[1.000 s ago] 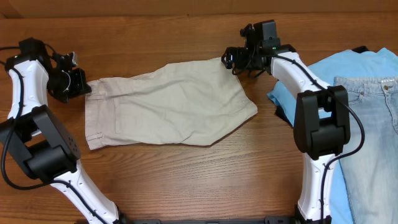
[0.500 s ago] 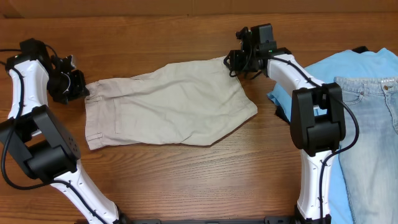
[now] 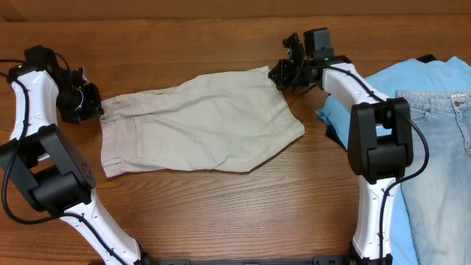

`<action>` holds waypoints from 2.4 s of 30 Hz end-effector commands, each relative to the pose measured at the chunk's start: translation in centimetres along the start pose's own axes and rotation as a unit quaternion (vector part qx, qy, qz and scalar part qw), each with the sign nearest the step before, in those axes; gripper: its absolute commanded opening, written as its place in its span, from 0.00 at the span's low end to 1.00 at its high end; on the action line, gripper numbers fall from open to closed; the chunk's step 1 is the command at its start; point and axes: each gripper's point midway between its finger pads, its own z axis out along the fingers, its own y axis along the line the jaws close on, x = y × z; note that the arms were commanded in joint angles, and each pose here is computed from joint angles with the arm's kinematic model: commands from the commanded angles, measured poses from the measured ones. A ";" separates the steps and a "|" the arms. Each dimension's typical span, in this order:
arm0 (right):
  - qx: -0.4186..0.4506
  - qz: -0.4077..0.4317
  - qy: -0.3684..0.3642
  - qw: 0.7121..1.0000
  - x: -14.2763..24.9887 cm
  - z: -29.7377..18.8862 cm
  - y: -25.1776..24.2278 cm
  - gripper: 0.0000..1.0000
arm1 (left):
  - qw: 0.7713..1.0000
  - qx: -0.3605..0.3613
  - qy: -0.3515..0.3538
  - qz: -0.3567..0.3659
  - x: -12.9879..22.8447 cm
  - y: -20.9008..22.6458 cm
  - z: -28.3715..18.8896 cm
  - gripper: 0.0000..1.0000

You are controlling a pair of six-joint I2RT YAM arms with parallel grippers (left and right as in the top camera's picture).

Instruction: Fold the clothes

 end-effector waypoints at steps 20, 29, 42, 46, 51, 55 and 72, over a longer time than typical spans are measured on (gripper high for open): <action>-0.024 0.022 -0.052 0.998 -5.1 -5.6 0.1 0.66 | 0.998 0.061 0.000 0.013 0.3 -1.8 -2.5 0.14; -0.007 0.029 0.084 0.996 1.8 -9.1 3.6 0.37 | 0.977 0.166 -0.055 0.120 0.0 -10.3 -9.5 0.13; 0.170 0.079 0.232 0.955 14.3 -6.0 -1.5 0.07 | 0.985 0.036 0.048 0.161 5.6 -13.8 4.0 0.04; 0.197 0.142 0.223 0.944 15.5 -6.0 -3.3 0.07 | 0.991 -0.034 0.040 0.124 5.5 -10.4 5.6 0.10; 0.194 0.130 0.216 0.948 14.5 -6.8 -3.5 0.07 | 0.995 0.024 0.052 0.085 5.2 -11.0 3.3 0.08; 0.175 0.088 0.207 0.959 12.7 -8.2 -1.5 0.07 | 0.982 0.109 0.082 0.127 6.3 -14.6 -0.3 0.05; 0.152 0.039 0.229 0.961 14.4 -7.8 3.7 0.19 | 0.970 -0.003 0.229 0.084 17.8 -14.2 4.7 0.05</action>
